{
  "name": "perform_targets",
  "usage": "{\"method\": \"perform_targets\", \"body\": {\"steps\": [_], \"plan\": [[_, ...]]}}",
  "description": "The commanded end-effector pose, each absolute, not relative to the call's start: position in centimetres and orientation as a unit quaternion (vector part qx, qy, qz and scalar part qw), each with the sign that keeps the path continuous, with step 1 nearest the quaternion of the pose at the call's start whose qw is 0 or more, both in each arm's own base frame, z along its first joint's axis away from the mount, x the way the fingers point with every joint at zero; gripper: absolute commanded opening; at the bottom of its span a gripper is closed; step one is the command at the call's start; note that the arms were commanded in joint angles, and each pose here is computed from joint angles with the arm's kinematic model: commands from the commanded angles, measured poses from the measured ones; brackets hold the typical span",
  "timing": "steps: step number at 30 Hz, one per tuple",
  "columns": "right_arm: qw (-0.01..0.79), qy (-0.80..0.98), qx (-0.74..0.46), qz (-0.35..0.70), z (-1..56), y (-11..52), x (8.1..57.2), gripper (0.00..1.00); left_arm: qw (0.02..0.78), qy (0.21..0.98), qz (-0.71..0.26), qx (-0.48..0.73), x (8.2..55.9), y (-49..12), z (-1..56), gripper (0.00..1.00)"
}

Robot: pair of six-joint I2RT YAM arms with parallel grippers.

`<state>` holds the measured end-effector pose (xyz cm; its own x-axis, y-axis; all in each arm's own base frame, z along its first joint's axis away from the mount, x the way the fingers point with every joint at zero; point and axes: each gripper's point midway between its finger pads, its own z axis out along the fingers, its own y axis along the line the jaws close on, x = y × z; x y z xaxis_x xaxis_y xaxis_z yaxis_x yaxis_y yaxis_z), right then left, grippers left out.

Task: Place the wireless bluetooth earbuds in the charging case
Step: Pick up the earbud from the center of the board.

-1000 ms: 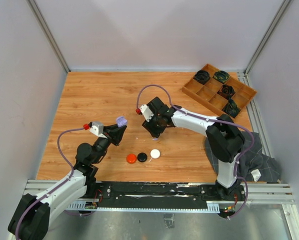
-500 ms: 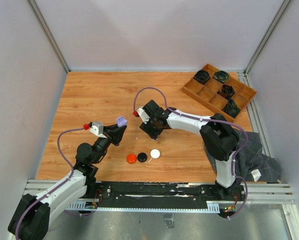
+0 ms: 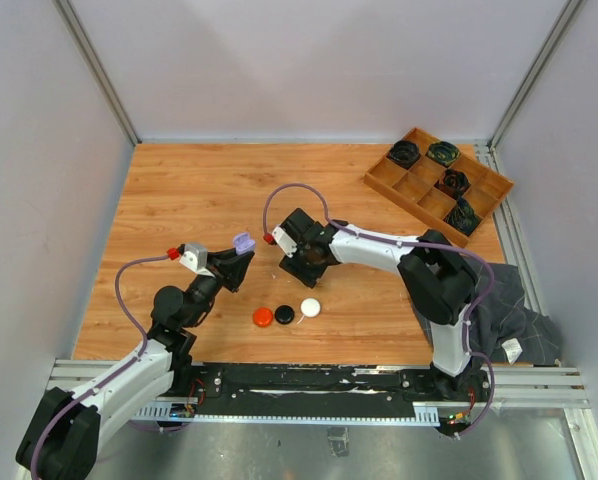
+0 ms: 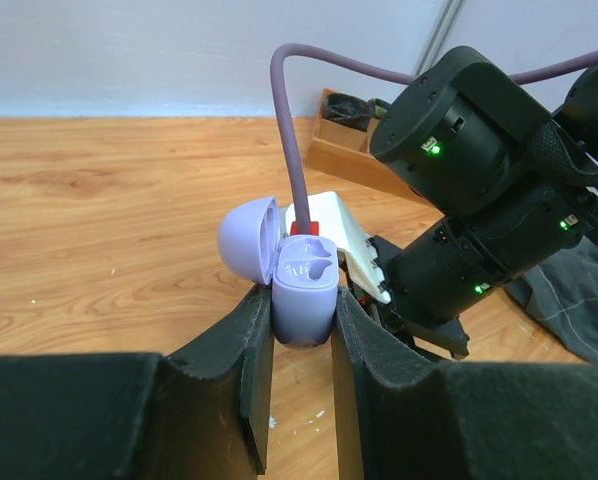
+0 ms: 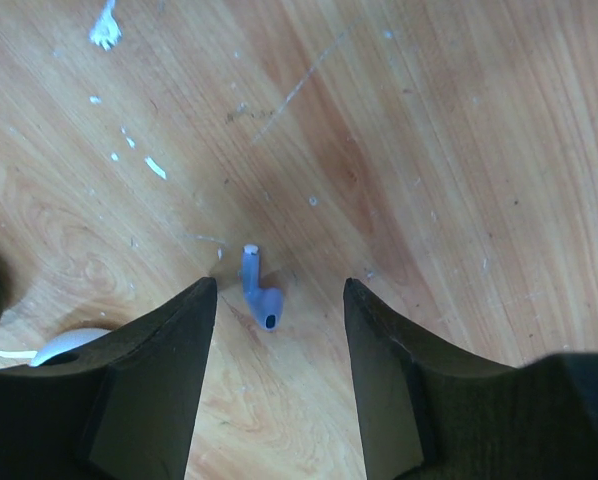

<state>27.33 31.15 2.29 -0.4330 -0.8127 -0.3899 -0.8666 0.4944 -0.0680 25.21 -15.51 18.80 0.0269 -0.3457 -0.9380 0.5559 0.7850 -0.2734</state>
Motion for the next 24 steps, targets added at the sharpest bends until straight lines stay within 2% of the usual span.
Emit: {"method": "perform_targets", "body": {"steps": [1,7,14,24], "plan": [[0.169,0.84,-0.515,0.035,2.5,29.0,26.2,0.55,0.715,0.617,-0.317,0.084,24.8,-15.2,18.1,0.0],[0.198,0.834,-0.509,0.074,4.5,31.1,26.7,0.56,0.715,0.617,-0.318,0.085,24.8,-15.2,18.1,0.0],[0.251,0.844,-0.471,0.05,6.1,32.2,29.8,0.58,0.716,0.616,-0.317,0.085,24.7,-15.2,18.2,0.0],[0.237,0.851,-0.467,0.024,3.6,31.9,30.7,0.58,0.717,0.615,-0.317,0.084,24.7,-15.2,18.3,0.0]]}}
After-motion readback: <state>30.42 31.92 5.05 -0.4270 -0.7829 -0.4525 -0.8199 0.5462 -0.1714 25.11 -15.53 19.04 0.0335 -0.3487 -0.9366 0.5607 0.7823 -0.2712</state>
